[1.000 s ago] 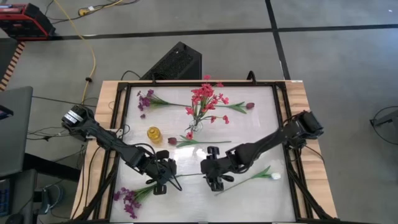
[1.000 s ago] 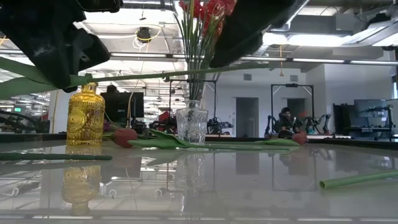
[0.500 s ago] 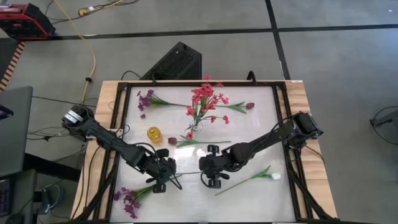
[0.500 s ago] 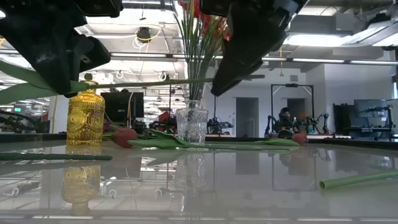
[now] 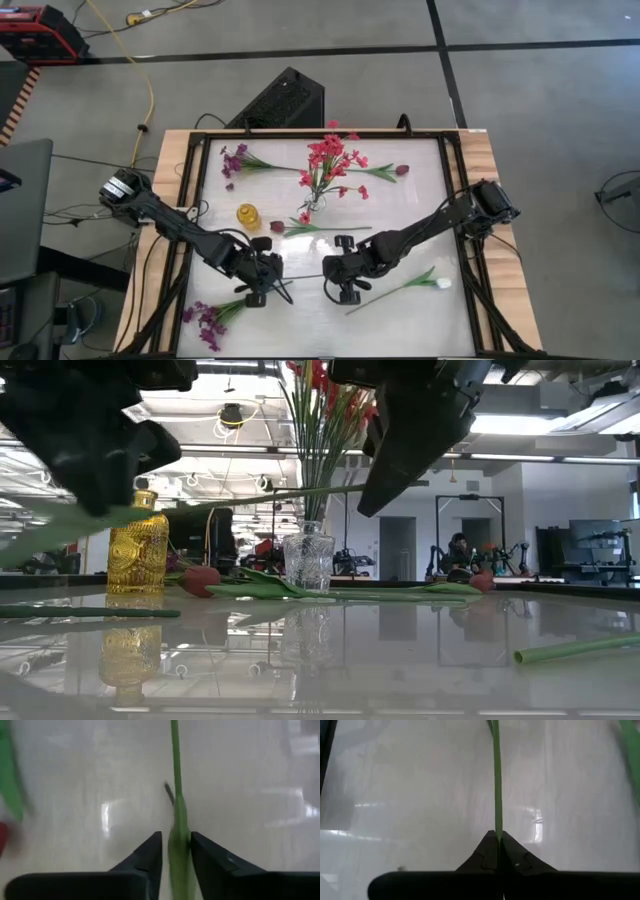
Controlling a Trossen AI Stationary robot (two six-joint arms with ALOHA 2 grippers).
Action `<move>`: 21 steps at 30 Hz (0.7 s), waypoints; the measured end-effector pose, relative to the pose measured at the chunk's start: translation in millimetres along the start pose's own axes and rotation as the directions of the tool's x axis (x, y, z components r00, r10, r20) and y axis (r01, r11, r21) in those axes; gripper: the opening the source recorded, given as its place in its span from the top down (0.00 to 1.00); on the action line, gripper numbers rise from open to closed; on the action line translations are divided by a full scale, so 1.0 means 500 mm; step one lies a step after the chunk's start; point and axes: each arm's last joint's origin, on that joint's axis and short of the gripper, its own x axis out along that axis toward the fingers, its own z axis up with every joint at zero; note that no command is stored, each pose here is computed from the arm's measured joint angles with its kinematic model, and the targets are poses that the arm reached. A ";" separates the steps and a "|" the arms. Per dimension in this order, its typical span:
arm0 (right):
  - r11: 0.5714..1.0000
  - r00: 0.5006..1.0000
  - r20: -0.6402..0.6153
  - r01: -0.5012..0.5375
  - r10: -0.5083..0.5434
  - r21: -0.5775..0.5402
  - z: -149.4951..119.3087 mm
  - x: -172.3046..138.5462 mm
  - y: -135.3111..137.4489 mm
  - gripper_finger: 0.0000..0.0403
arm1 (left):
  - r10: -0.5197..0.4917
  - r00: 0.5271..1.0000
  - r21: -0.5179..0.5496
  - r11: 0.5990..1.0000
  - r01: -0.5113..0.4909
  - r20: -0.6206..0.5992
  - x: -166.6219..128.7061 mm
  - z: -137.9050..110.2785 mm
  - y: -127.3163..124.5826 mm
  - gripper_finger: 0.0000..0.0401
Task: Sort flowers into vase by color
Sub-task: Put the left white tulip into the transparent vase
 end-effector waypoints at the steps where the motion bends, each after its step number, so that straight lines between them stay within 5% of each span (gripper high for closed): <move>1: 1.000 1.000 -0.002 -0.001 0.001 -0.003 -0.001 0.000 0.002 0.94 | 0.008 1.000 0.008 1.000 -0.008 -0.024 -0.004 -0.003 0.002 0.73; 6: 0.999 1.000 0.002 -0.008 0.009 -0.044 -0.012 0.004 0.012 0.94 | 0.088 0.996 0.046 0.995 -0.087 -0.014 -0.057 -0.002 0.011 0.61; 13: 0.997 0.984 0.161 -0.071 0.075 -0.030 -0.062 0.029 0.002 0.94 | 0.187 0.946 0.042 0.978 -0.205 0.264 -0.166 -0.043 0.049 0.57; 21: 0.949 0.753 0.579 -0.228 0.313 -0.217 -0.024 -0.009 -0.011 0.94 | 0.067 0.815 0.001 0.997 -0.083 0.575 -0.150 -0.113 0.108 0.58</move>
